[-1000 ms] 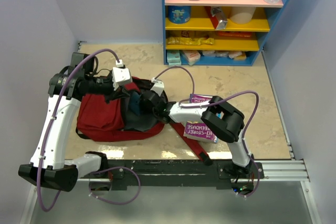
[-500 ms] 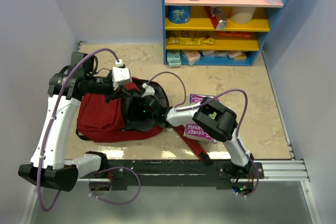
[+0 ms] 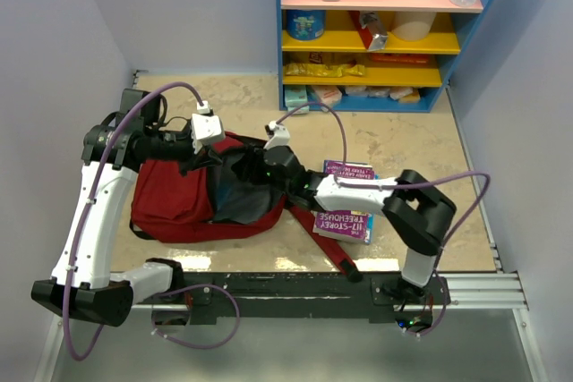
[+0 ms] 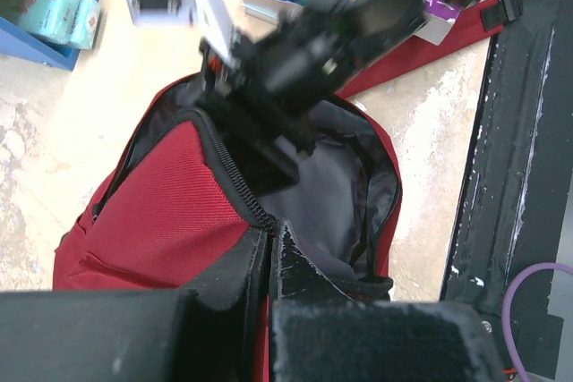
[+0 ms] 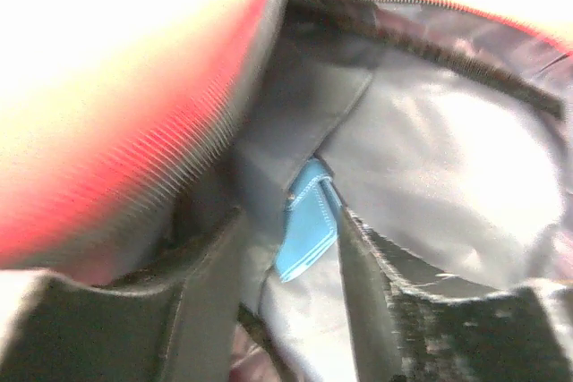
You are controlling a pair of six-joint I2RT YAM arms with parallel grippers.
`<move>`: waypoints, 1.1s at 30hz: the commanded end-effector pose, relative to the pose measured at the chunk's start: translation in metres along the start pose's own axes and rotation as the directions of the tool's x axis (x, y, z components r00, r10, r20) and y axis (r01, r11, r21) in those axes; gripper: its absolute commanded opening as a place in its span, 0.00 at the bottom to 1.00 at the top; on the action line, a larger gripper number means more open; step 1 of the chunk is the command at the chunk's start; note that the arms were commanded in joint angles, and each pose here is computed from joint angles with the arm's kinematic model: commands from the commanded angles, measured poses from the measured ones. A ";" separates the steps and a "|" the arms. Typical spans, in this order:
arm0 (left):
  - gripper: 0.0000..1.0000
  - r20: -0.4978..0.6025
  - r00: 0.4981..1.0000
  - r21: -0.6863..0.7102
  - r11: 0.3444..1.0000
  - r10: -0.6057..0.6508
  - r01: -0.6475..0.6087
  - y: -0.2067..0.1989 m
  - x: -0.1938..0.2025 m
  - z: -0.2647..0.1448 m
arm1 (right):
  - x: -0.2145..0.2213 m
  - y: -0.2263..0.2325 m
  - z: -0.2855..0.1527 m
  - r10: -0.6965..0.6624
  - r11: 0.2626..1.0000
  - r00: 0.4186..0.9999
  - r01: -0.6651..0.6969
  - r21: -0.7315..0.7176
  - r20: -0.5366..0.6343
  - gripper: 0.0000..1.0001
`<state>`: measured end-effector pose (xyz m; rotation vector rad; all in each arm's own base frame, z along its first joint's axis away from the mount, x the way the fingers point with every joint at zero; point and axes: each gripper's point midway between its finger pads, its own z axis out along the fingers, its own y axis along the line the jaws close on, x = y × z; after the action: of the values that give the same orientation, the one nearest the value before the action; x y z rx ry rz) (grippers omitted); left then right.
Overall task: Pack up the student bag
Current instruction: Place the personal item in the student bag, then pick up the book from the center of the board.
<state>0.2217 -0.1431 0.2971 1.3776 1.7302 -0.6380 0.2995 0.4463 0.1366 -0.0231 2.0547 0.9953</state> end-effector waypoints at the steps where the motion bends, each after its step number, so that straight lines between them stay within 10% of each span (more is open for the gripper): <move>1: 0.00 0.114 0.989 0.013 0.995 0.093 -0.095 -0.005 -0.025 -0.002 | -0.044 0.004 -0.035 -0.083 0.995 0.990 0.077 0.055 0.112 0.46; 10: 0.00 0.127 0.991 0.015 0.999 0.034 -0.037 0.000 -0.004 0.020 | -0.103 -0.064 -0.169 -0.069 0.945 0.970 -0.012 0.328 0.232 0.71; 17: 0.00 0.120 0.993 0.071 0.997 0.011 -0.020 0.008 -0.017 0.064 | -0.085 -0.140 -0.261 0.024 0.874 0.962 -0.152 0.461 0.272 0.72; 33: 0.00 -0.018 1.000 0.099 0.995 -0.015 0.016 0.003 -0.023 0.191 | -0.053 -0.176 -0.290 0.117 0.783 0.962 -0.242 0.574 0.247 0.71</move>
<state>0.2640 -0.2763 0.1906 1.4970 1.8496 -0.7325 0.2014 0.1330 0.1584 0.5235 2.1464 0.4235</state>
